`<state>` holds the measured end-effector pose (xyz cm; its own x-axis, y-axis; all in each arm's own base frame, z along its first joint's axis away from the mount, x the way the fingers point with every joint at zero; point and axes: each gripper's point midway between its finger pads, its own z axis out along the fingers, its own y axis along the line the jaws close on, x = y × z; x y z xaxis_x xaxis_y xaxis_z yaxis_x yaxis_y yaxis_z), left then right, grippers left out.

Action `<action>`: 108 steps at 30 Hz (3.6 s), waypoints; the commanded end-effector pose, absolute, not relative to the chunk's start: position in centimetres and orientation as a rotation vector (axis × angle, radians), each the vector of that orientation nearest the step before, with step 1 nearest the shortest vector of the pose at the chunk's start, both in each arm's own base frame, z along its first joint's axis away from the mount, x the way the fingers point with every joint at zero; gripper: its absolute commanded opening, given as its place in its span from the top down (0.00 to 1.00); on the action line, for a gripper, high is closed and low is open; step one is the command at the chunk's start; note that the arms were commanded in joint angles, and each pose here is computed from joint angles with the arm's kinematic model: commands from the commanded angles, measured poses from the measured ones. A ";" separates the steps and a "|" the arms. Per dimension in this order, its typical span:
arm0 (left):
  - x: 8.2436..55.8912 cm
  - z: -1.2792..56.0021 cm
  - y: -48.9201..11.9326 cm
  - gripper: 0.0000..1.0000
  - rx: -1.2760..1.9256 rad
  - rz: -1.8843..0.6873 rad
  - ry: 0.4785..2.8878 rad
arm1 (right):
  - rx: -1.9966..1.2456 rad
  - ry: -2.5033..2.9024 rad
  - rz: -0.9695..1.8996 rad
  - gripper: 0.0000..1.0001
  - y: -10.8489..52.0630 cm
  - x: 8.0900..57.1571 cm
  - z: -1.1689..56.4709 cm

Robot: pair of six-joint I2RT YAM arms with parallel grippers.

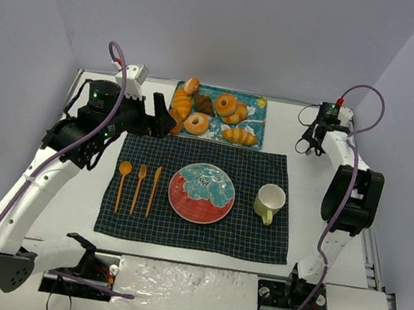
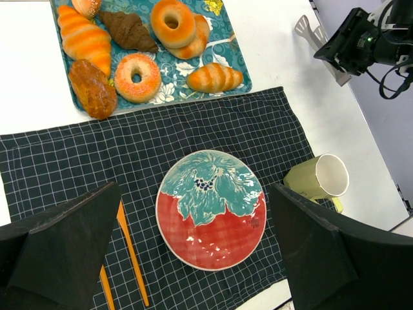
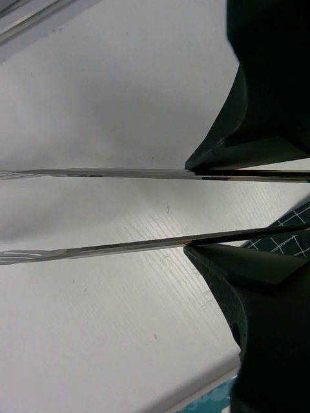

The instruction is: Place the bread

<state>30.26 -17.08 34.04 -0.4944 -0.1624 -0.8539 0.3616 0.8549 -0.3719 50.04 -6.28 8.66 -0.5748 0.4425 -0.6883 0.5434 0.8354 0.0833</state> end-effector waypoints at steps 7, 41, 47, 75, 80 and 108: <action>30.5 37.0 -17.3 0.03 0.148 -0.670 1.881 | 0.665 2.157 -0.165 0.56 -5.7 49.5 15.9; 30.6 36.7 -17.1 0.03 0.134 -0.658 1.887 | 0.143 2.161 0.330 0.57 11.1 42.4 27.6; 30.5 36.7 -17.0 0.03 0.133 -0.656 1.887 | 0.096 2.183 0.381 0.57 12.7 41.4 27.1; 30.6 36.1 -16.9 0.03 0.124 -0.649 1.900 | -0.122 2.273 0.432 0.57 20.0 38.2 23.7; 30.6 36.4 -16.5 0.03 0.109 -0.631 1.892 | -0.181 2.285 0.435 0.57 22.9 38.0 23.0; 29.5 39.6 -14.4 0.03 0.093 -0.541 1.848 | -0.300 2.255 0.425 0.58 34.4 41.4 21.1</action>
<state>29.86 -15.23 35.40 -0.4561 -0.1782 -0.8719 0.3011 0.8911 -0.3396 39.92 32.77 17.88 -0.7135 -0.1291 -0.6887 -0.3445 0.9205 0.1843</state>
